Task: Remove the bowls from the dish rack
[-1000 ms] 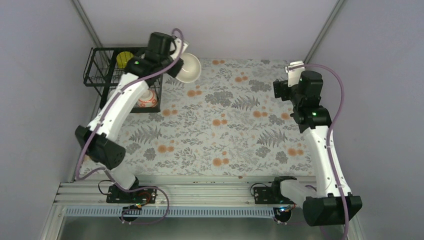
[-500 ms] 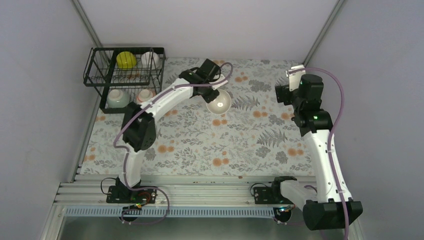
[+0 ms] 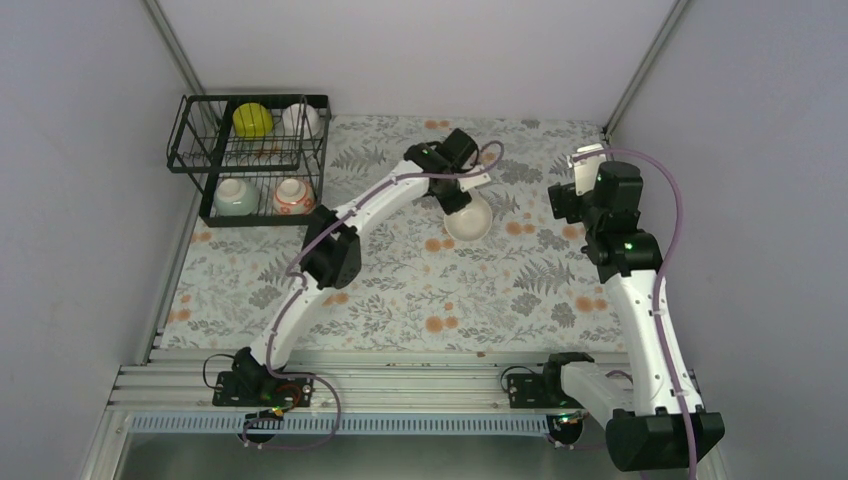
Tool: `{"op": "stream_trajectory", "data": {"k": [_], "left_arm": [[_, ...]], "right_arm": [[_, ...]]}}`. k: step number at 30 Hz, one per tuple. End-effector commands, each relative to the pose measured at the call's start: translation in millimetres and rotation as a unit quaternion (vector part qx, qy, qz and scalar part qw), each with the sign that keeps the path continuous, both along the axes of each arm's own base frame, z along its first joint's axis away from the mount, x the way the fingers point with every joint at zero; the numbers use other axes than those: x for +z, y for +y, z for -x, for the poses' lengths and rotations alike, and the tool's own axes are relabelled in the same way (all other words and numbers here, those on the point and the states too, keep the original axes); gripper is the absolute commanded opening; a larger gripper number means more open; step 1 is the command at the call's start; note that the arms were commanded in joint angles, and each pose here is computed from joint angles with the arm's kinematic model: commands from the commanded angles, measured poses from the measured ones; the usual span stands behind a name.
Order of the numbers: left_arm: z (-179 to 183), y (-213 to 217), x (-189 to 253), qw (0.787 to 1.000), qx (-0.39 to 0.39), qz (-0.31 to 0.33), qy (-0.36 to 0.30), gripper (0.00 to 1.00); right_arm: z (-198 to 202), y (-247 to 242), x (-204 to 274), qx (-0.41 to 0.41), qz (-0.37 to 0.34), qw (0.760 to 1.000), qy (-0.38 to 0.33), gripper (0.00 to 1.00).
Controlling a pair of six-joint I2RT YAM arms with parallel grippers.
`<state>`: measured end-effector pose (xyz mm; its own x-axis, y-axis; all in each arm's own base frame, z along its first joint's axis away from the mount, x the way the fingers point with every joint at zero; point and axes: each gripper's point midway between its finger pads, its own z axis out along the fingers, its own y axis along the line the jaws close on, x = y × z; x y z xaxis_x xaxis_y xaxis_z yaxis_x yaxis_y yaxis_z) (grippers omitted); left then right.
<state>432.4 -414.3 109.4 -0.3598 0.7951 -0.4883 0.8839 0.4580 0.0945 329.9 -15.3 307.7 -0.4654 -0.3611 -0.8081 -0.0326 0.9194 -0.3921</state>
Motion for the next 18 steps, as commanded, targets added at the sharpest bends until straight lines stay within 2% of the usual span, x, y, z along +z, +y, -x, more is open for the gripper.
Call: {"op": "stream_trajectory", "data": {"k": [1, 9, 18], "left_arm": [[24.6, -14.1, -13.8, 0.999, -0.038, -0.019, 0.018, 0.02], [40.7, -23.5, -35.4, 0.997, -0.058, -0.043, 0.024, 0.02], [52.9, -54.7, -46.1, 0.995, -0.083, -0.053, -0.006, 0.03]], "right_arm": [[2.6, 1.0, 6.2, 0.004, 0.004, 1.000, -0.013, 1.00], [6.0, -2.2, 8.2, -0.005, 0.006, 1.000, -0.014, 1.00], [18.2, -2.7, 23.9, -0.004, 0.005, 1.000, -0.025, 1.00]]}}
